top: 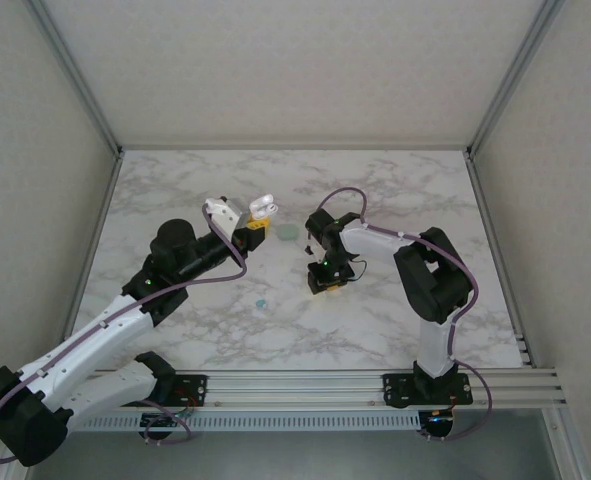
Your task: Insert wireless bluetooth earbuds into charging case
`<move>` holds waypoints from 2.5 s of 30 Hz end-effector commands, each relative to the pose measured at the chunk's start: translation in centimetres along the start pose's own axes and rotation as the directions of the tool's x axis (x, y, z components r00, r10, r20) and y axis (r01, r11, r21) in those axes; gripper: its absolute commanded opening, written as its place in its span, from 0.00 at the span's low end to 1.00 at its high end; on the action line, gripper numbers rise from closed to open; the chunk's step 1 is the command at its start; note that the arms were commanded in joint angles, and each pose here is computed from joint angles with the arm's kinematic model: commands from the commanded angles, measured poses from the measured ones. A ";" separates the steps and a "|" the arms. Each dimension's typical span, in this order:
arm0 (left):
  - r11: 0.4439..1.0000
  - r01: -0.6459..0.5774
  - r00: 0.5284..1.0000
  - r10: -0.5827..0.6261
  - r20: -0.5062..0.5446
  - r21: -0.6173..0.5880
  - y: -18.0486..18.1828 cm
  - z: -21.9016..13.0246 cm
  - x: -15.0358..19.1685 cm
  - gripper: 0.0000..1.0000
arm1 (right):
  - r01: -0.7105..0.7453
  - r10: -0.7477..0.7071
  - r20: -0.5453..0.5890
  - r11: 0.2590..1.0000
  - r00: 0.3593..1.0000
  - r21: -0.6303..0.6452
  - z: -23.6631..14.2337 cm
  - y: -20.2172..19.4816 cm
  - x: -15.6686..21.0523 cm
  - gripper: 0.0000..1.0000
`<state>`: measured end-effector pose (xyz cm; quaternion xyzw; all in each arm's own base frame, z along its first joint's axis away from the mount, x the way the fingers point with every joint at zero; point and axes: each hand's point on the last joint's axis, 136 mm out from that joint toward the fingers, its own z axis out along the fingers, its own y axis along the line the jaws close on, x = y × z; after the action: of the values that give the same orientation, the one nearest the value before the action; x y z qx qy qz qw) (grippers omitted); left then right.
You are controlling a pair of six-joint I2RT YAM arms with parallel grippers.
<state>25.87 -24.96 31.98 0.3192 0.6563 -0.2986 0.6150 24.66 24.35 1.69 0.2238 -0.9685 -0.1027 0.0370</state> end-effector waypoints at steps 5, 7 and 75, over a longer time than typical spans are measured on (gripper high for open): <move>1.000 -0.006 1.000 0.006 0.028 -0.003 0.2 -0.1 -1.2 0.14 | -0.041 0.037 0.063 0.998 0.997 0.055 -1.8 -1.5 -0.9 0.37; 1.000 -0.005 1.000 0.005 0.027 -0.003 0.2 -0.1 -1.2 0.14 | -0.037 0.034 0.076 0.998 0.997 0.048 -2.1 -1.4 -1.0 0.35; 1.000 -0.009 1.000 0.009 0.015 0.016 0.0 0.4 -0.7 0.14 | -0.298 0.297 0.035 0.939 0.954 0.169 0.0 -2.6 0.6 0.31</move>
<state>26.13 -25.24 31.33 0.3217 0.6621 -0.2984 0.6076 25.26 21.55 1.49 0.0704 -0.9970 -0.0233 0.0229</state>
